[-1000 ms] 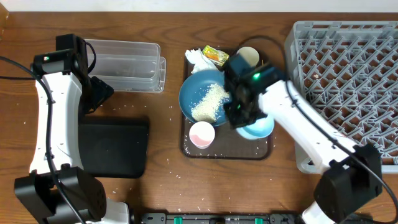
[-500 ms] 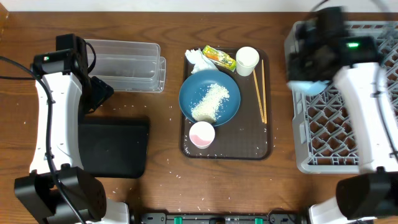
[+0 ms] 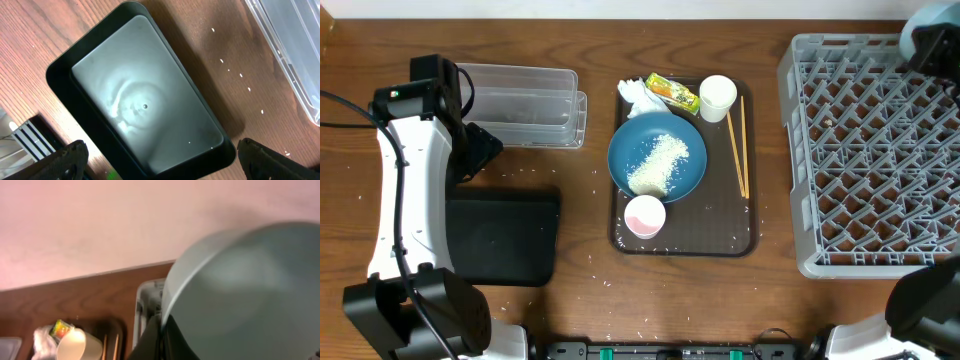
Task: Sort waste into correct bins and load items into the dishwasher rack
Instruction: 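Carry the bowl into the grey dish rack and open the right gripper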
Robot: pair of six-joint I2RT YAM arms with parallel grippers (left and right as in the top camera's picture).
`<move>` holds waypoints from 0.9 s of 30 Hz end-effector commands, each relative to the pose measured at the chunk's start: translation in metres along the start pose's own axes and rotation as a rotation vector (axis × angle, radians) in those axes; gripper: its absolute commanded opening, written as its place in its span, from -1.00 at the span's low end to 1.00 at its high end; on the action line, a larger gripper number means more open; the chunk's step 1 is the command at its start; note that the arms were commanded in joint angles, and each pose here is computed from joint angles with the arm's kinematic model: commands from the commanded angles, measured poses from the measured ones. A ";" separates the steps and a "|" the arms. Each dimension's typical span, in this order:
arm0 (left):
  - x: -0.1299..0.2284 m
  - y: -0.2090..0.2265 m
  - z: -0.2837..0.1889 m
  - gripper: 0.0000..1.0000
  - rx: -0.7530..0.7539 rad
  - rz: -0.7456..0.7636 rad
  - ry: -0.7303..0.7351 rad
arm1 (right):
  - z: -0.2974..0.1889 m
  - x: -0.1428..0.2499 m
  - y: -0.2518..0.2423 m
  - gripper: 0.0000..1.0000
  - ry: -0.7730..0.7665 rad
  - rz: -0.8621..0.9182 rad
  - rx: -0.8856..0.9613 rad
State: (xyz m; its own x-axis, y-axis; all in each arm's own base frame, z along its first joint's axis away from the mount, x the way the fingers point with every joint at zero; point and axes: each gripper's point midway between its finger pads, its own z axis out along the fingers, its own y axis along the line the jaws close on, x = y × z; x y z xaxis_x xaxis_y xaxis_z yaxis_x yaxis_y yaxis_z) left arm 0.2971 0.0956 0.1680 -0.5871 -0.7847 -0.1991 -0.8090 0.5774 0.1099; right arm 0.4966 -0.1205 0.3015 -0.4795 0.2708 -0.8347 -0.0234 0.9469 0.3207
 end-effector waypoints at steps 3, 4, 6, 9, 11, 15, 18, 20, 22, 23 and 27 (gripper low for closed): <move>0.000 0.004 -0.004 0.96 0.001 0.001 -0.009 | 0.040 0.020 -0.024 -0.98 -0.004 0.067 -0.049; 0.000 0.004 -0.004 0.96 0.001 0.001 -0.009 | 0.049 0.020 -0.030 -0.98 -0.017 0.088 -0.050; 0.000 0.004 -0.004 0.96 0.001 0.001 -0.009 | 0.062 0.020 -0.039 -0.98 -0.041 0.128 -0.057; 0.000 0.004 -0.004 0.96 0.001 0.001 -0.009 | 0.081 0.020 -0.042 -0.98 -0.078 0.145 -0.136; 0.000 0.004 -0.004 0.96 0.001 0.001 -0.009 | 0.093 0.022 -0.036 -0.98 -0.097 0.126 -0.230; 0.000 0.004 -0.004 0.96 0.001 0.001 -0.009 | 0.117 0.038 -0.046 -0.98 -0.092 0.247 -0.301; 0.000 0.004 -0.004 0.96 0.001 0.001 -0.009 | 0.128 0.058 -0.065 -0.98 -0.055 0.336 -0.293; 0.000 0.004 -0.004 0.96 0.001 0.001 -0.009 | 0.125 0.063 -0.075 -0.98 -0.047 0.351 -0.304; 0.000 0.004 -0.004 0.96 0.001 0.001 -0.009 | 0.117 0.062 -0.082 -0.98 -0.047 0.357 -0.327; 0.000 0.004 -0.004 0.96 0.001 0.001 -0.009 | 0.112 0.062 -0.084 -0.98 -0.048 0.357 -0.343; 0.000 0.004 -0.004 0.96 0.001 0.001 -0.009 | 0.090 0.056 -0.096 -0.98 -0.057 0.371 -0.416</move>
State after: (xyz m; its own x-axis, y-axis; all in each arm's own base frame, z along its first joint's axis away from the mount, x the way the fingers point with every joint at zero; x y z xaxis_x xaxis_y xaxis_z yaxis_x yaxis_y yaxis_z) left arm 0.2971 0.0956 0.1680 -0.5871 -0.7847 -0.1991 -0.8090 0.5774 0.1099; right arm 0.5663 -0.1746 0.1782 -0.4417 0.5714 -0.6917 -0.1666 0.7054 0.6890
